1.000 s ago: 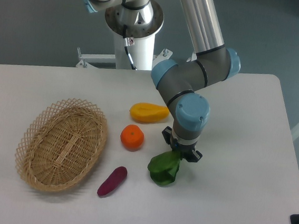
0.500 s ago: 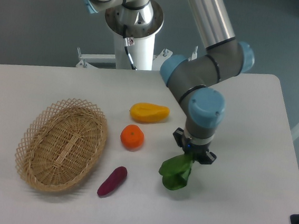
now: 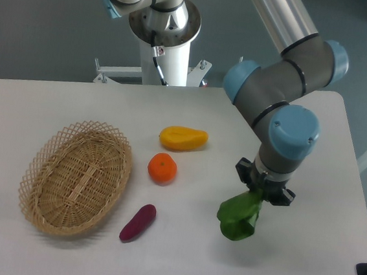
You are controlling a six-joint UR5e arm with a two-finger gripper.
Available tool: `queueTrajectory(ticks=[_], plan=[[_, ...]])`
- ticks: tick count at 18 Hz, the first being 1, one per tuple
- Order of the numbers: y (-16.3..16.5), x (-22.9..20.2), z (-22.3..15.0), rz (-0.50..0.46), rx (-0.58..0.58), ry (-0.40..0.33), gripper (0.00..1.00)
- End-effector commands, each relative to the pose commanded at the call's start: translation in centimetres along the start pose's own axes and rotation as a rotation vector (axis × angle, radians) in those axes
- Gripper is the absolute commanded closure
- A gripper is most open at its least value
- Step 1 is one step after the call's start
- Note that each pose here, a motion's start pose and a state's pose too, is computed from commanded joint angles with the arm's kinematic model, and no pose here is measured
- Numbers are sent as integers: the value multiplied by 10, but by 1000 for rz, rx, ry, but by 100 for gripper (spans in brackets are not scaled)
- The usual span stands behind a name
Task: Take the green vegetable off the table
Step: 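Carry the held bok choy up and away from the fruits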
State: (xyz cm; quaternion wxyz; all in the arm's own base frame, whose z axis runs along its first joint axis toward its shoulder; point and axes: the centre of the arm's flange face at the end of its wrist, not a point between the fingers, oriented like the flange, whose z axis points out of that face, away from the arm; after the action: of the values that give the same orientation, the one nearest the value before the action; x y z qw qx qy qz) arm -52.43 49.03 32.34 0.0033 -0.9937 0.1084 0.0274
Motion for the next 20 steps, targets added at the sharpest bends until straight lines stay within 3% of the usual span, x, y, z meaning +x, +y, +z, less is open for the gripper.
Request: queueTrajectory(ticks=[16,20], plan=[[-1,-28,-5,36,1,-40,86],[13,-36,-5,62,1,-41,87]])
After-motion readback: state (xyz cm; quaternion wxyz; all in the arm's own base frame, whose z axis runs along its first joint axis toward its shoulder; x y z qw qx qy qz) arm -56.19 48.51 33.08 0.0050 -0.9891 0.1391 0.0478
